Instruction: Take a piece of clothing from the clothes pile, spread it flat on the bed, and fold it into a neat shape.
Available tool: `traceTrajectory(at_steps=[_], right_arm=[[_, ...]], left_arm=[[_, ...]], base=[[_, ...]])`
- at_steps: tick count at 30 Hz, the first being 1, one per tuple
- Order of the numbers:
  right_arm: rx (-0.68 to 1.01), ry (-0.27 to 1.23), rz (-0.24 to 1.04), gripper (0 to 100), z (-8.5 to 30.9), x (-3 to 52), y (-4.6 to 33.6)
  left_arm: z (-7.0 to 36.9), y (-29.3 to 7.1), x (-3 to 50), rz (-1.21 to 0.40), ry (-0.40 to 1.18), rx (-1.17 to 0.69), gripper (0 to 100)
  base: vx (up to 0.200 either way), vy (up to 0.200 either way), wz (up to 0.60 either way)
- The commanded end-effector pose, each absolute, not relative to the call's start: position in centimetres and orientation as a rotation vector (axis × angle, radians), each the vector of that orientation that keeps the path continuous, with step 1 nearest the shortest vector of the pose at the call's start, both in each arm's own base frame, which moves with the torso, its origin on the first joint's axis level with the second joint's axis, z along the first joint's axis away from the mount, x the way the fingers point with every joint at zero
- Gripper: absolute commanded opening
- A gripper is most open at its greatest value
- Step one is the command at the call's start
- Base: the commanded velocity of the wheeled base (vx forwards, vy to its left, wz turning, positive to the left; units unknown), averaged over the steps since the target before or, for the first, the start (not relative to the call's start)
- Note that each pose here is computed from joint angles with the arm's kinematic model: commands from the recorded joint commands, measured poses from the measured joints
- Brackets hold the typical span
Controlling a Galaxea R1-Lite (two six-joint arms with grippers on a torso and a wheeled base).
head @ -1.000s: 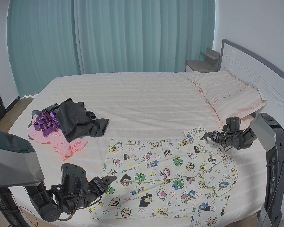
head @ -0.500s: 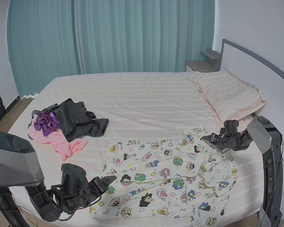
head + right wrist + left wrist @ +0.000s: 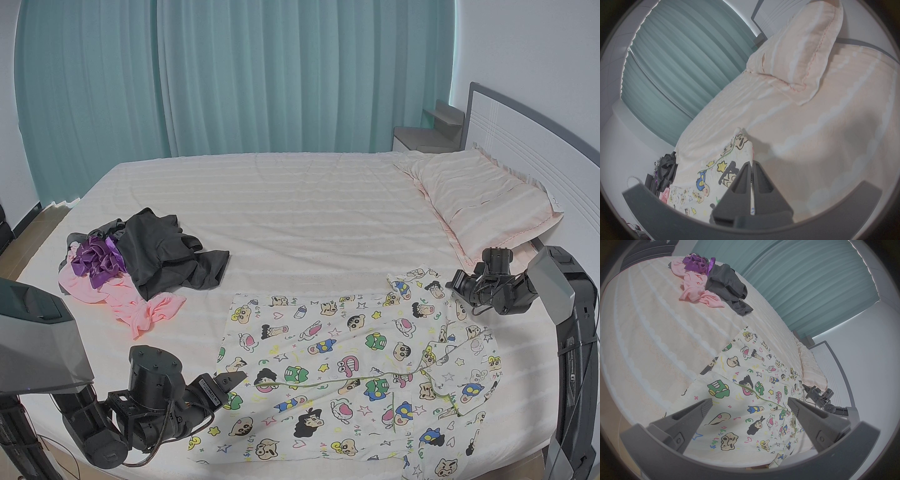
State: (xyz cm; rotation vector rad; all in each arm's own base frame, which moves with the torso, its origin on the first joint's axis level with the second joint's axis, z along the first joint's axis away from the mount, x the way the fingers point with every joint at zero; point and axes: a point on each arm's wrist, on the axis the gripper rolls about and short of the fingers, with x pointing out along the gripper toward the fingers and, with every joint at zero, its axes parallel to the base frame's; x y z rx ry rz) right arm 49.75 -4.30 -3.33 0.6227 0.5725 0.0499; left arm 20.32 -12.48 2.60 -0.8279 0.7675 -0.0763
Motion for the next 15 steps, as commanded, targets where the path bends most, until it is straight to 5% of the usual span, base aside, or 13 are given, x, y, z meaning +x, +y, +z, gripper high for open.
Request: traceTrajectory(at_steps=[1, 15], right_arm=[[0.620, 0.524, 0.046, 0, -2.75, 50.02, -5.04], [0.622, 0.459, 0.021, 0, -2.10, 50.71, -5.73]], left_arm=[[2.58, -12.50, 20.35, -0.076, 0.767, -0.828, 100], [2.71, -12.50, 20.57, -0.075, 0.756, -0.832, 100]], base=[[0.000, 0.000, 0.00], [0.000, 0.000, 0.00]])
